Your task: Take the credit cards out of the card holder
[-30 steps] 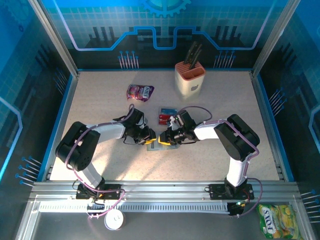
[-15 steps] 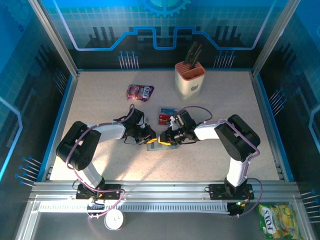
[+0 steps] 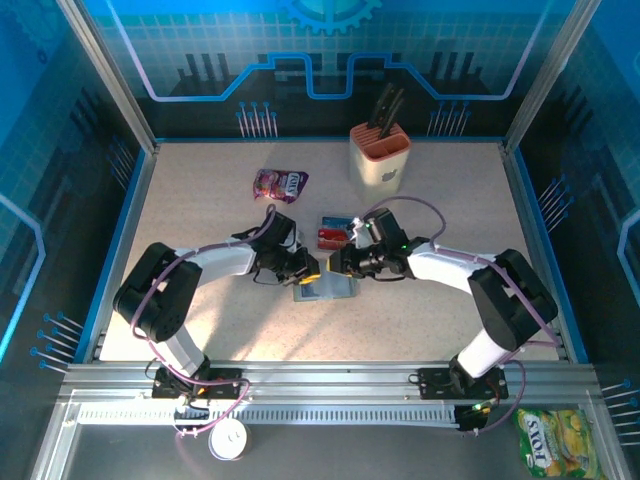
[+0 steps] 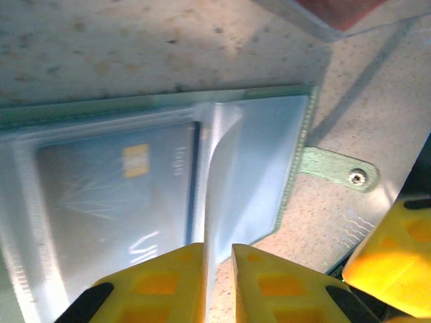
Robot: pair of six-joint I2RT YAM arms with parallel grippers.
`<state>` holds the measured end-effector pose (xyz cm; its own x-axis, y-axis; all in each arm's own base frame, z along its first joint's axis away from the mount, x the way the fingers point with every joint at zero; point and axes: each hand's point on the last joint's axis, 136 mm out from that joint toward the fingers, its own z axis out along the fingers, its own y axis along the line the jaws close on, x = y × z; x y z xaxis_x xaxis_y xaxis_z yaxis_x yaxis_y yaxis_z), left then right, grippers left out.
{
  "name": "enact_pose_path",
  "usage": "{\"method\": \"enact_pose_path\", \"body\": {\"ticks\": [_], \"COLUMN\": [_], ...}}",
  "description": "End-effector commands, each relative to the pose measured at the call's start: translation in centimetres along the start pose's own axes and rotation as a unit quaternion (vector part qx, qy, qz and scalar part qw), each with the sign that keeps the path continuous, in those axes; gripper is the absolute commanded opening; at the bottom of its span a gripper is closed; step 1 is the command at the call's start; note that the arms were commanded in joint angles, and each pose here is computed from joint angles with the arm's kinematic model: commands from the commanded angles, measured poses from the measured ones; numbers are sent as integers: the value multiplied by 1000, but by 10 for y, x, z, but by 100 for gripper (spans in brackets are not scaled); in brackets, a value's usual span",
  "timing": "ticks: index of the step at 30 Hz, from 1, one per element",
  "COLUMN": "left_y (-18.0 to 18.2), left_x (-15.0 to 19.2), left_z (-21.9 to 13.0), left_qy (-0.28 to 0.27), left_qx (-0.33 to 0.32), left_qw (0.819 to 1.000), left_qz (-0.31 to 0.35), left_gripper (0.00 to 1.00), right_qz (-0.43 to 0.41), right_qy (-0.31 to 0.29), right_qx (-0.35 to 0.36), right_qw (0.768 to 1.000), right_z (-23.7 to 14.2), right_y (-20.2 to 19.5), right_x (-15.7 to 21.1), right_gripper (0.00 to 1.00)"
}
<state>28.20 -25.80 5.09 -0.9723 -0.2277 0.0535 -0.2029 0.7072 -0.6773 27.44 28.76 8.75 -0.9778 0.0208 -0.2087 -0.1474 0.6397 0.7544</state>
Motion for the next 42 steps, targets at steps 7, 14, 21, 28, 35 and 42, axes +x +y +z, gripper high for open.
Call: {"method": "enact_pose_path", "body": {"ticks": [7, 14, 21, 28, 35, 42], "left_y": [-23, -44, -51, -48, -39, -27], "left_x": [6, 5, 4, 2, 4, -1], "left_z": [16, 28, 40, 35, 31, 20], "left_qy": [24, 35, 42, 32, 31, 21], "left_qx": [-10, -9, -9, -23, -36, -15], "left_qw": [1000, 999, 999, 999, 998, 999], "left_qz": [4, 22, 25, 32, 35, 20], "left_gripper": [18, 20, 24, 24, 23, 23], "right_qz": [8, 12, 4, 9, 13, 6], "right_qy": [-14, -23, -24, -16, -7, 6], "right_qx": [28, 28, 38, 37, 35, 49], "right_qw": [999, 999, 999, 999, 999, 999], "right_z": [-25, -37, -47, -46, -37, -27], "right_y": [-24, -30, -31, -31, -26, -19], "right_x": [0, 0, 2, 4, 3, 3], "right_gripper": [29, 29, 31, 31, 30, 30]}}
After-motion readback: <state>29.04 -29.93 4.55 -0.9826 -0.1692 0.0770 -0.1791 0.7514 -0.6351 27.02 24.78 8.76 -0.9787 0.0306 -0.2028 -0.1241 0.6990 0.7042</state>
